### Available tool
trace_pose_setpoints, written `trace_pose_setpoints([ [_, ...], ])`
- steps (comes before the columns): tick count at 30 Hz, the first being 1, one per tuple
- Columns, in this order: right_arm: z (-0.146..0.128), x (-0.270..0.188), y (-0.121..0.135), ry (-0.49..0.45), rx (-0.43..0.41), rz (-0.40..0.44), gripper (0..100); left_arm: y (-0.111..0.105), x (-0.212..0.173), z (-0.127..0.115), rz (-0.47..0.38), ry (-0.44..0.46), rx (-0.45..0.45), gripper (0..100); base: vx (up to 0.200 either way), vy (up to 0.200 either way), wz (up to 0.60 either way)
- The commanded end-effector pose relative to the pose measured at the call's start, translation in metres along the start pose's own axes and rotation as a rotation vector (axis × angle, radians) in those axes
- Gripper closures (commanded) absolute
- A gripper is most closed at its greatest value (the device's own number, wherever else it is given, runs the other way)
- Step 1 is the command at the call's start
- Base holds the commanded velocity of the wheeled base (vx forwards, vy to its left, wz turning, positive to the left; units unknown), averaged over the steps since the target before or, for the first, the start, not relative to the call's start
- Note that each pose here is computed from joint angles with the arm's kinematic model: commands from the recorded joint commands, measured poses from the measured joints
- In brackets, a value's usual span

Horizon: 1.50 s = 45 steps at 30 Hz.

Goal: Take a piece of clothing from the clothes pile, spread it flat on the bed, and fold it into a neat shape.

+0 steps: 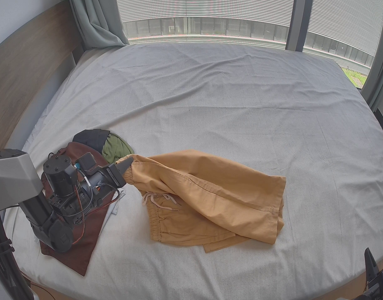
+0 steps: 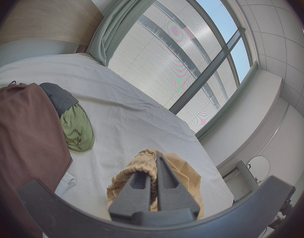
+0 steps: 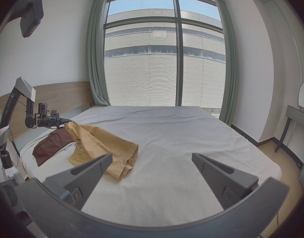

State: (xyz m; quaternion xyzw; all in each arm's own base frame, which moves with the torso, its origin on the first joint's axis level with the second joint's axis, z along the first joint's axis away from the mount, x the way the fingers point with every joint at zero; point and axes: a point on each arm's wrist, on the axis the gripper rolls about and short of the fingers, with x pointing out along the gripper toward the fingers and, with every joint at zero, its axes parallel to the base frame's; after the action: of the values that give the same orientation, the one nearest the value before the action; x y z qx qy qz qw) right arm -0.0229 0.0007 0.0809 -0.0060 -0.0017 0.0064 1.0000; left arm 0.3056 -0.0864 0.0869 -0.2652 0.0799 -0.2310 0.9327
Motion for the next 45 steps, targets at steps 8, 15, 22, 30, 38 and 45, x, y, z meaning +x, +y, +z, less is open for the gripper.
trace_pose_setpoints([
  [8,0.07,0.007,0.0,-0.09,-0.006,0.029,0,-0.002,0.0,0.003,-0.004,-0.013,0.004,100,0.0,0.0,0.0],
  [15,0.07,0.024,0.0,0.023,0.008,0.063,0,0.0,-0.001,0.004,-0.001,-0.015,0.004,100,0.0,0.0,0.0],
  [22,0.082,0.052,-0.001,0.156,0.02,0.059,0,-0.002,0.0,0.003,-0.008,-0.011,0.004,100,0.0,0.0,0.0],
  [30,0.094,0.078,0.001,0.238,0.033,0.154,0,-0.002,0.0,0.003,-0.008,-0.011,0.004,100,0.0,0.0,0.0],
  [38,0.093,0.1,0.001,0.322,0.041,0.197,0,-0.001,0.0,0.003,-0.003,-0.01,0.003,100,0.0,0.0,0.0],
  [45,0.091,0.123,0.002,0.377,0.057,0.257,0,-0.002,0.0,0.001,-0.006,-0.006,0.003,100,0.0,0.0,0.0],
])
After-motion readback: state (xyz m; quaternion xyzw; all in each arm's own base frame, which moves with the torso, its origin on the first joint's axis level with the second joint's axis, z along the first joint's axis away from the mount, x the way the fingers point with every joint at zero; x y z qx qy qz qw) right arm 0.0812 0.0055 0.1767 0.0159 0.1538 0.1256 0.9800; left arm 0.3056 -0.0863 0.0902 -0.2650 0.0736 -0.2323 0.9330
